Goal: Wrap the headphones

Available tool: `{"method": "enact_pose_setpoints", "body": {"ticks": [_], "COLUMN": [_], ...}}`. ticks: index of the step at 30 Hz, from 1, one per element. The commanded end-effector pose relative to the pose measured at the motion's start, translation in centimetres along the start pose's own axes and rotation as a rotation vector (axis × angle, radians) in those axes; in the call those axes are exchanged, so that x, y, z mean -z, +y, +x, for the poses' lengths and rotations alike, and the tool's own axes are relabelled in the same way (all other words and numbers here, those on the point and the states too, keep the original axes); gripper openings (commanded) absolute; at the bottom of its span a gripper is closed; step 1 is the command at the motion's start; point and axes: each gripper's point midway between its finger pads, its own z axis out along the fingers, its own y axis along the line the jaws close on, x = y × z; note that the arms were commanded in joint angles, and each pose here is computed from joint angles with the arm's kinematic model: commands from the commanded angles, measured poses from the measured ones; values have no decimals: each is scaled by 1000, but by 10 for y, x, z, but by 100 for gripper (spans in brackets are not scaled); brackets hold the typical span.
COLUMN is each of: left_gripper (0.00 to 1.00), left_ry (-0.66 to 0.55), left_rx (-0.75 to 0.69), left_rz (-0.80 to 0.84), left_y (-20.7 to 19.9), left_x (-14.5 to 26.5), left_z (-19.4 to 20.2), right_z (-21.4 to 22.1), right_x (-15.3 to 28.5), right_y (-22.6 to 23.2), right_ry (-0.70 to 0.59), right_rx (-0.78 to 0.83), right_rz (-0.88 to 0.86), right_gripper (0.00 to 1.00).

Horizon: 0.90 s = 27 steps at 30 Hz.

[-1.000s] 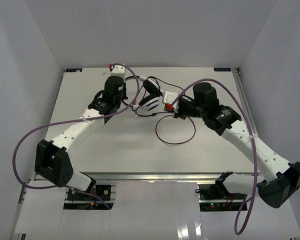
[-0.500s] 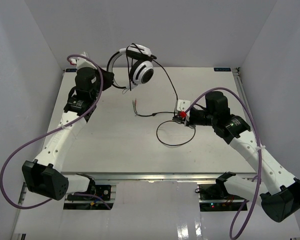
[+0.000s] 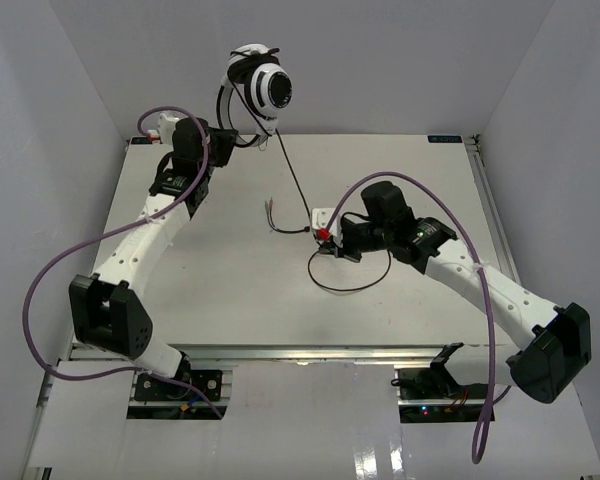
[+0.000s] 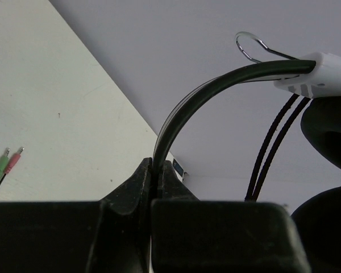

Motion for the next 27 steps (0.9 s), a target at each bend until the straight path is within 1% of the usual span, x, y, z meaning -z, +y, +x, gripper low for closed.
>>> {"method": "enact_pose_setpoints", "body": {"ticks": [1, 2, 3, 5, 7, 8, 9, 11, 12, 14, 16, 18, 20, 22, 25, 27], "left_gripper": [0, 0, 0, 0, 0, 0, 0, 0, 0, 0, 0, 0, 0, 0, 0, 0], "left_ry": [-129, -160, -180, -200, -207, -186, -165, -138, -122, -88, -60, 6, 32, 98, 150, 140], "left_rx": [32, -15, -105, -233, -311, -401, -457, -607, -690, -807, -897, -1004, -1080, -1117, -1156, -1168], "left_rz": [23, 2, -53, -100, -133, -163, -170, -205, -218, -216, -189, -147, -56, 81, 237, 334], "left_y": [-29, -28, -14, -1, 9, 23, 29, 43, 51, 58, 63, 73, 63, 55, 48, 42], "left_x": [-18, -21, -36, -45, -52, -61, -65, -72, -74, -73, -69, -61, -48, -32, 1, 27], "left_z": [-14, -19, -14, -9, -4, 5, 11, 25, 34, 50, 65, 83, 91, 107, 115, 113], "right_z": [-6, -7, -7, -10, -11, -13, -15, -21, -24, -33, -42, -45, -45, -43, -34, -25], "right_x": [0, 3, 9, 19, 27, 34, 38, 58, 63, 71, 75, 81, 87, 92, 101, 103], "right_y": [-7, -9, -16, -25, -32, -38, -44, -68, -74, -86, -96, -106, -115, -124, -135, -138], "right_ry": [116, 124, 157, 177, 211, 235, 254, 313, 328, 333, 331, 341, 345, 347, 344, 323], "right_rx": [110, 128, 161, 215, 250, 288, 306, 343, 355, 367, 374, 375, 356, 329, 280, 245], "right_rz": [58, 71, 119, 173, 218, 251, 279, 393, 424, 472, 514, 564, 599, 630, 660, 648], "right_gripper": [8, 8, 8, 8, 8, 8, 8, 8, 8, 8, 8, 8, 8, 8, 8, 9]}}
